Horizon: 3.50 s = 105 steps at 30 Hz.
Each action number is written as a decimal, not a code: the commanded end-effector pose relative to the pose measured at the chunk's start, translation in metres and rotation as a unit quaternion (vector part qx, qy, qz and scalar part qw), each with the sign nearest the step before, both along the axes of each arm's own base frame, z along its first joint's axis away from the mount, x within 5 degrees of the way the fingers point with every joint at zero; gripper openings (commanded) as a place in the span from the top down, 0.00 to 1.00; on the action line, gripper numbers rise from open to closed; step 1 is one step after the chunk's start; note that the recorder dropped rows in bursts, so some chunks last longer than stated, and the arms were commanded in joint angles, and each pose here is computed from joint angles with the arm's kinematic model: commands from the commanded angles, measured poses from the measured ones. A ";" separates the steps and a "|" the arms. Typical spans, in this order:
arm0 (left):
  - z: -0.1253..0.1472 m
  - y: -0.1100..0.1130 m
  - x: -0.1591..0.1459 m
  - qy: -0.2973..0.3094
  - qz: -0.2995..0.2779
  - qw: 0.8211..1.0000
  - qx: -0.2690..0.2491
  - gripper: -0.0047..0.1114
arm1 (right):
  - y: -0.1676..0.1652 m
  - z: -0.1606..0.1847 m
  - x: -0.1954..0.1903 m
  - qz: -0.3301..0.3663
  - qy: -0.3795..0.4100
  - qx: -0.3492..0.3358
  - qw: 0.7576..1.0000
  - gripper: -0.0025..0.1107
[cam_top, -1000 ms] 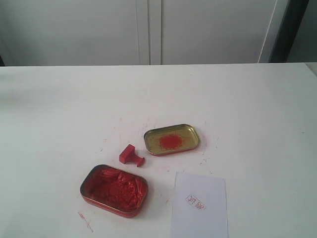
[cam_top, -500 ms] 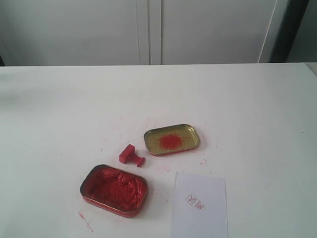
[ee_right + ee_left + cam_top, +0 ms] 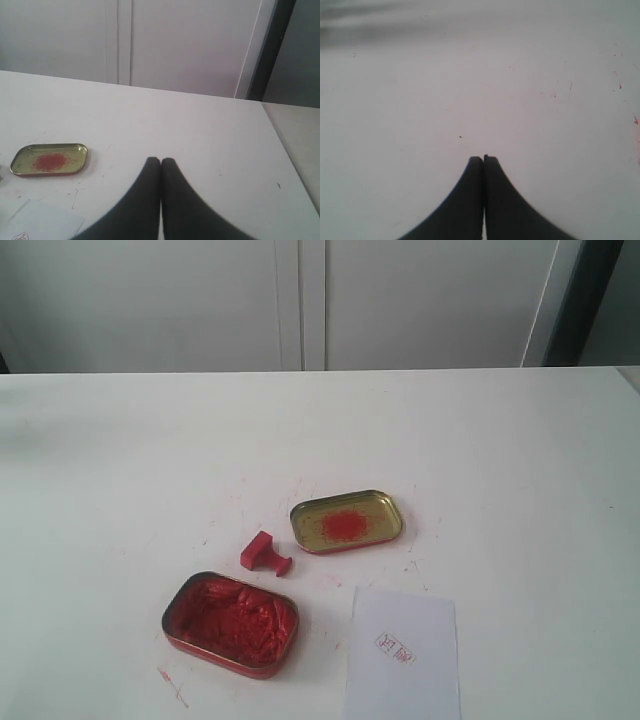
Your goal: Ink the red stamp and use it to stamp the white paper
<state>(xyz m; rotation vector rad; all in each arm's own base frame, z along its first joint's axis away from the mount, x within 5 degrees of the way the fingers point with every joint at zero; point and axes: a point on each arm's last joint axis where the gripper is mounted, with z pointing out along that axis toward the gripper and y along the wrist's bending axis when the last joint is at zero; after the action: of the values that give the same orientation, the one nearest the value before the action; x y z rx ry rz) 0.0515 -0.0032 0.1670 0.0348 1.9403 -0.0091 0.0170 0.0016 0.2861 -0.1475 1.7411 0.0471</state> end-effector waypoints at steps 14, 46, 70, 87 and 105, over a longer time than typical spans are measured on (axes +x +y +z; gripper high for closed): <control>-0.001 0.000 0.000 -0.001 -0.003 1.000 -0.002 0.96 | 0.002 -0.049 0.022 -0.004 0.019 -0.012 1.000 0.98; -0.001 0.000 0.000 -0.001 -0.003 1.000 -0.002 0.96 | 0.004 -0.104 0.036 -0.002 0.042 -0.016 0.999 0.98; -0.001 0.000 0.000 -0.001 -0.003 1.000 -0.002 0.96 | 0.004 -0.104 0.036 -0.002 0.042 -0.016 0.999 0.98; -0.001 0.000 0.000 -0.001 -0.003 1.000 -0.002 0.96 | 0.004 -0.104 0.036 -0.002 0.042 -0.016 0.999 0.98; -0.001 0.000 0.000 -0.001 -0.003 1.000 -0.002 0.96 | 0.004 -0.104 0.036 -0.002 0.042 -0.016 0.999 0.98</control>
<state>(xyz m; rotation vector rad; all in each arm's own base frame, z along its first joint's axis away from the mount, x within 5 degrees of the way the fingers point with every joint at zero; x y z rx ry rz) 0.0515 -0.0032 0.1670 0.0348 1.9403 -0.0091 0.0528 0.0057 0.1818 -0.1679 1.8399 0.0311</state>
